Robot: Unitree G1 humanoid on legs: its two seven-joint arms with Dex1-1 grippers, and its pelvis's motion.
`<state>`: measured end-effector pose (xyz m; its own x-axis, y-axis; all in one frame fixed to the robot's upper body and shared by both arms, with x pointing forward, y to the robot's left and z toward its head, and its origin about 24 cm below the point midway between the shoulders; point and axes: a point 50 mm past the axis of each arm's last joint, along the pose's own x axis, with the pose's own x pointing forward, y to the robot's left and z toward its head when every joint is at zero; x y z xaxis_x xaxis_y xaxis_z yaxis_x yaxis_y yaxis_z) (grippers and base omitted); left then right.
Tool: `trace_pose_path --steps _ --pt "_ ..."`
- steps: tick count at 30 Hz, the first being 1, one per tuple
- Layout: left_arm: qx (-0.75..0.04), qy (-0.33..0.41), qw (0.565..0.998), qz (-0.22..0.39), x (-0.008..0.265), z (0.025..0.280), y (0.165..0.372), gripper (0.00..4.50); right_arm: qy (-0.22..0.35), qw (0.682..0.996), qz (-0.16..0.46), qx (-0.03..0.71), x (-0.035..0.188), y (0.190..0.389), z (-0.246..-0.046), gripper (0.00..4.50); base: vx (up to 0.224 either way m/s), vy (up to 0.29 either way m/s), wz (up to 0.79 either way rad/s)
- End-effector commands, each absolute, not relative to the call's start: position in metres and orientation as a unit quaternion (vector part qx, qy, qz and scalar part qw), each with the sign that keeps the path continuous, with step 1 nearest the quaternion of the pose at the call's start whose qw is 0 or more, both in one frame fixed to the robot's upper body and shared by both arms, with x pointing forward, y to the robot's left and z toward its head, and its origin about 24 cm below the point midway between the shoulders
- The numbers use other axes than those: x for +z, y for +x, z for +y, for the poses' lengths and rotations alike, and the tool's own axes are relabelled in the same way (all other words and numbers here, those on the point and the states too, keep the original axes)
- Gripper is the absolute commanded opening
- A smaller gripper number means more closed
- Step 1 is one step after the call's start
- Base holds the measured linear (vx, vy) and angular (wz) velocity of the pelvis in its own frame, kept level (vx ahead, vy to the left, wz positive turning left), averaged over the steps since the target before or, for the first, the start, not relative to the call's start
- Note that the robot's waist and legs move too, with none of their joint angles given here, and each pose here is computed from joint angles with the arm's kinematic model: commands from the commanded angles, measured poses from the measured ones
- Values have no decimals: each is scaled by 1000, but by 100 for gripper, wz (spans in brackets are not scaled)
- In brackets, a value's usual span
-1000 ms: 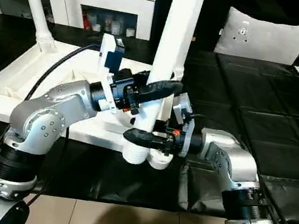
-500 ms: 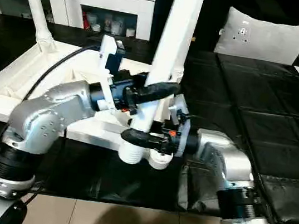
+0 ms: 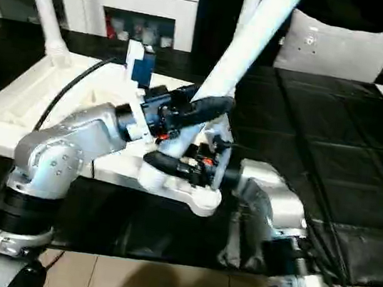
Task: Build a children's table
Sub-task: Pick table leg
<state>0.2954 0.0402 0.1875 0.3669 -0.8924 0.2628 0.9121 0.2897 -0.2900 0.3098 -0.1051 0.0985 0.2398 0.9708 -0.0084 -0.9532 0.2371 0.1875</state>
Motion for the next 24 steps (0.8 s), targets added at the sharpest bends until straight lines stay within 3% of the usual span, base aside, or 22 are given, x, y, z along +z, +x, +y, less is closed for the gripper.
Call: trace_pose_path --steps 1,5,7,10,14,20,24 --pt "-635 -170 753 -34 197 13 275 335 63 811 88 575 95 318 -108 188 0 0 0" --pt "-618 -156 769 -44 196 21 281 359 60 812 85 574 95 319 -110 188 0 0 0" --pt "-613 -184 766 -63 202 27 282 388 65 815 79 571 96 319 -113 188 0 0 0" --pt "-598 -312 731 -102 212 44 287 395 107 819 57 561 102 318 -121 188 0 0 0" --pt "-591 -328 731 -93 207 51 290 394 123 824 45 551 105 316 -129 188 0 0 0" --pt "-584 -220 781 -28 173 62 296 394 96 851 51 513 103 313 -149 188 0 0 0" --pt "-554 -8 831 42 135 81 311 394 29 913 82 398 96 320 -182 188 0 0 0"
